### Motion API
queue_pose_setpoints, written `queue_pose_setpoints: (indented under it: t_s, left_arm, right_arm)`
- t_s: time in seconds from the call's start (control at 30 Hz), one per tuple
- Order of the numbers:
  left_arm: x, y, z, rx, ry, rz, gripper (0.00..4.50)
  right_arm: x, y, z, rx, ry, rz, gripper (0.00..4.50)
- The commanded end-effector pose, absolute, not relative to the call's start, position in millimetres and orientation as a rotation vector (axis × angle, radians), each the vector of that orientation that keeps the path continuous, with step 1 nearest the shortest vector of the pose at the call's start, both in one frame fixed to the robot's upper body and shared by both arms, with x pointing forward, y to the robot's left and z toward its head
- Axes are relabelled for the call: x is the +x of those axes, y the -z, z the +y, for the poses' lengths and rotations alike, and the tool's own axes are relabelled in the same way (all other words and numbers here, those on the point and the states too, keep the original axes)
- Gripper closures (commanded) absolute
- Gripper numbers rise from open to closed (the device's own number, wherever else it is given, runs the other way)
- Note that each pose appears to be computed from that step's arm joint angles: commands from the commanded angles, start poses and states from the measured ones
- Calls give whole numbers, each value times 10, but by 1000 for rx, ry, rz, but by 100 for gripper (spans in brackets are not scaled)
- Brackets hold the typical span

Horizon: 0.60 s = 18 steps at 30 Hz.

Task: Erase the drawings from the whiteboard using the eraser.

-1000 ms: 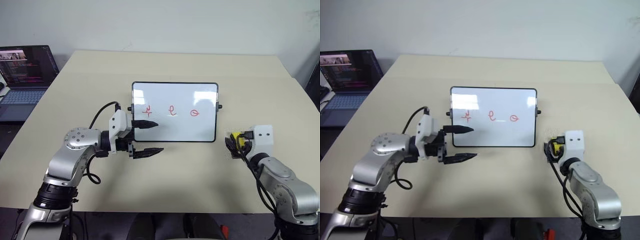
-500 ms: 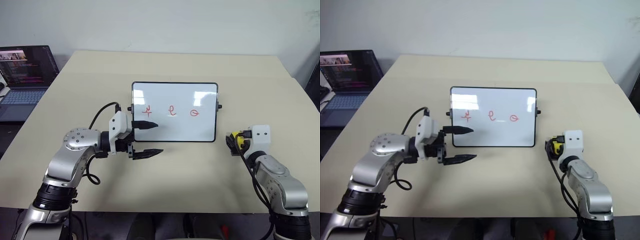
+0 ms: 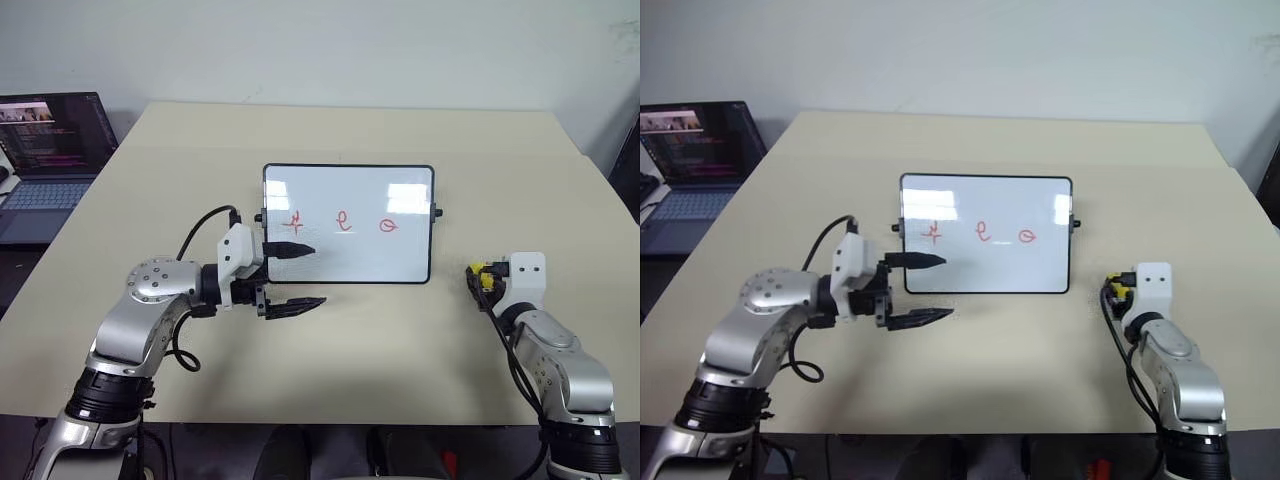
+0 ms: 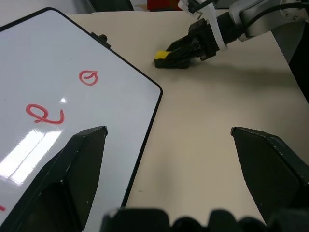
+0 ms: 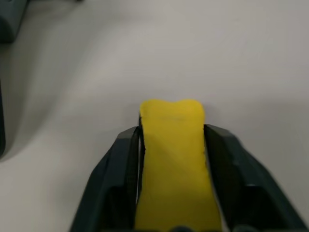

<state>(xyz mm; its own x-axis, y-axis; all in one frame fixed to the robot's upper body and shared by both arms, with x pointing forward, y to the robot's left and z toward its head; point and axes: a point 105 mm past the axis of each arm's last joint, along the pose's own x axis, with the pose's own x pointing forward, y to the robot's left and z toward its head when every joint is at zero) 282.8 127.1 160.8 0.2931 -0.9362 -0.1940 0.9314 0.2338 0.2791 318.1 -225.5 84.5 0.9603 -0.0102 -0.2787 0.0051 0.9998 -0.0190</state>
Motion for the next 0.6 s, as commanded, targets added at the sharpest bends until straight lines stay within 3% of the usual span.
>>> queue_pose_setpoints:
  t_s: [0.03,0.37,0.47,0.6]
  left_arm:
    - [2828,-1685,1294,397,1263,-57,0]
    - [2787,-1576,1525,290,1043,-18,0]
    - [2745,-1569,1599,256,960,-14,0]
    - [2691,-1544,1746,248,856,3,0]
  right_arm:
    - [3230,-1029,-2274,-5,12,206,328]
    - [3093,-1216,-2129,-136,-89,135,328]
    - [2988,-1365,-1957,-223,-190,73,328]
    - [2798,-1472,-1412,-324,-511,16,328]
